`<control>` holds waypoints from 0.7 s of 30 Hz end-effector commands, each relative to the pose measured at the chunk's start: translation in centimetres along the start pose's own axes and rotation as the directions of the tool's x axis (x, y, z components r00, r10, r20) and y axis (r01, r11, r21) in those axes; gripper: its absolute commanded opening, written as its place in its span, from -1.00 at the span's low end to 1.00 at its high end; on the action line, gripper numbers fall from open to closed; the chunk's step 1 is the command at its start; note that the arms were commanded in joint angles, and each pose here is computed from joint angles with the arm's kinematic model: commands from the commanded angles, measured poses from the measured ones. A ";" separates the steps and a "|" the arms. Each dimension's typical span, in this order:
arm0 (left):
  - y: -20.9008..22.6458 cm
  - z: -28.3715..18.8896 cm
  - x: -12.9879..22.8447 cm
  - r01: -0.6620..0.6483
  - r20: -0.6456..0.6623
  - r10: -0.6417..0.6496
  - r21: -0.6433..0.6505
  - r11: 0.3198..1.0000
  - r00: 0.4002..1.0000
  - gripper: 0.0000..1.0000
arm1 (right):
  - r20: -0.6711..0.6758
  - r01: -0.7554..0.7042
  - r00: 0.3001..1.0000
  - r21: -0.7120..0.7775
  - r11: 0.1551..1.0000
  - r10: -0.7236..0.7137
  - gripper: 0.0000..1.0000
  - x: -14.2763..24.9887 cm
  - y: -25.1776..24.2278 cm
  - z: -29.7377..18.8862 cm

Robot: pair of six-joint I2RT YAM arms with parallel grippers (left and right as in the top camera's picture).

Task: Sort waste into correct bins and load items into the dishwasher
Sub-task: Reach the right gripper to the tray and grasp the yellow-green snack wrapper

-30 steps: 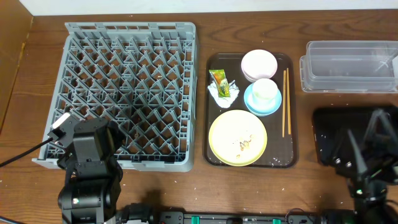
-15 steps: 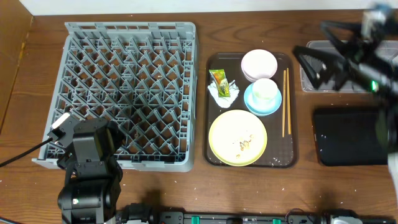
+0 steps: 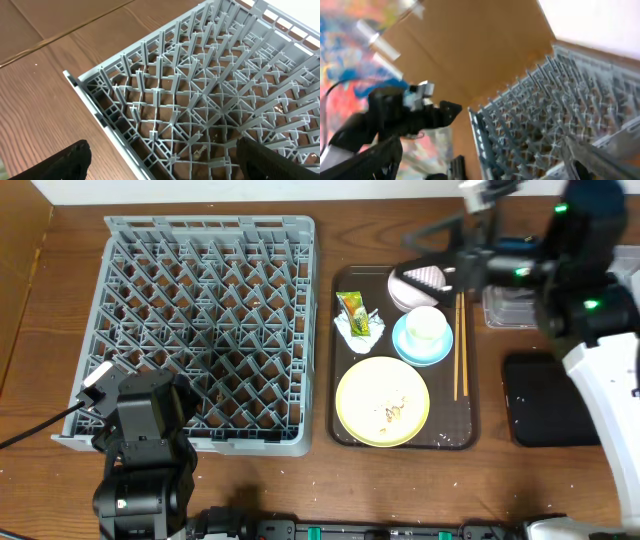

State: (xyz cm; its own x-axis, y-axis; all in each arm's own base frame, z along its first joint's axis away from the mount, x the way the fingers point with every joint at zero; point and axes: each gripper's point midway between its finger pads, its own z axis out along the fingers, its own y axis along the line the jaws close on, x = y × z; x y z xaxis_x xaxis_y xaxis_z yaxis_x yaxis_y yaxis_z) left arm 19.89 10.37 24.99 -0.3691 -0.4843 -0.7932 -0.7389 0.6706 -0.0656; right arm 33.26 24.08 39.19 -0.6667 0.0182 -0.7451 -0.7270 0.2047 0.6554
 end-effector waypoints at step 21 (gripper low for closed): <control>0.0 -0.4 -0.7 0.026 0.018 -0.026 0.005 1.000 0.999 0.87 | -0.076 0.039 0.996 0.829 0.557 0.043 0.79 7.6 -15.5 5.2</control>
State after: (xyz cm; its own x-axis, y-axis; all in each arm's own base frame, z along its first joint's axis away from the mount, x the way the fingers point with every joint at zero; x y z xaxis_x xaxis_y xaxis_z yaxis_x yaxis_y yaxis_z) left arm 19.90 10.37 25.04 -0.3677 -0.4843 -0.7939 -0.7386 0.6708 -0.0671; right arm 39.33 25.43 26.31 -0.6667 -0.0134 -0.7452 -0.3207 0.9077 0.2706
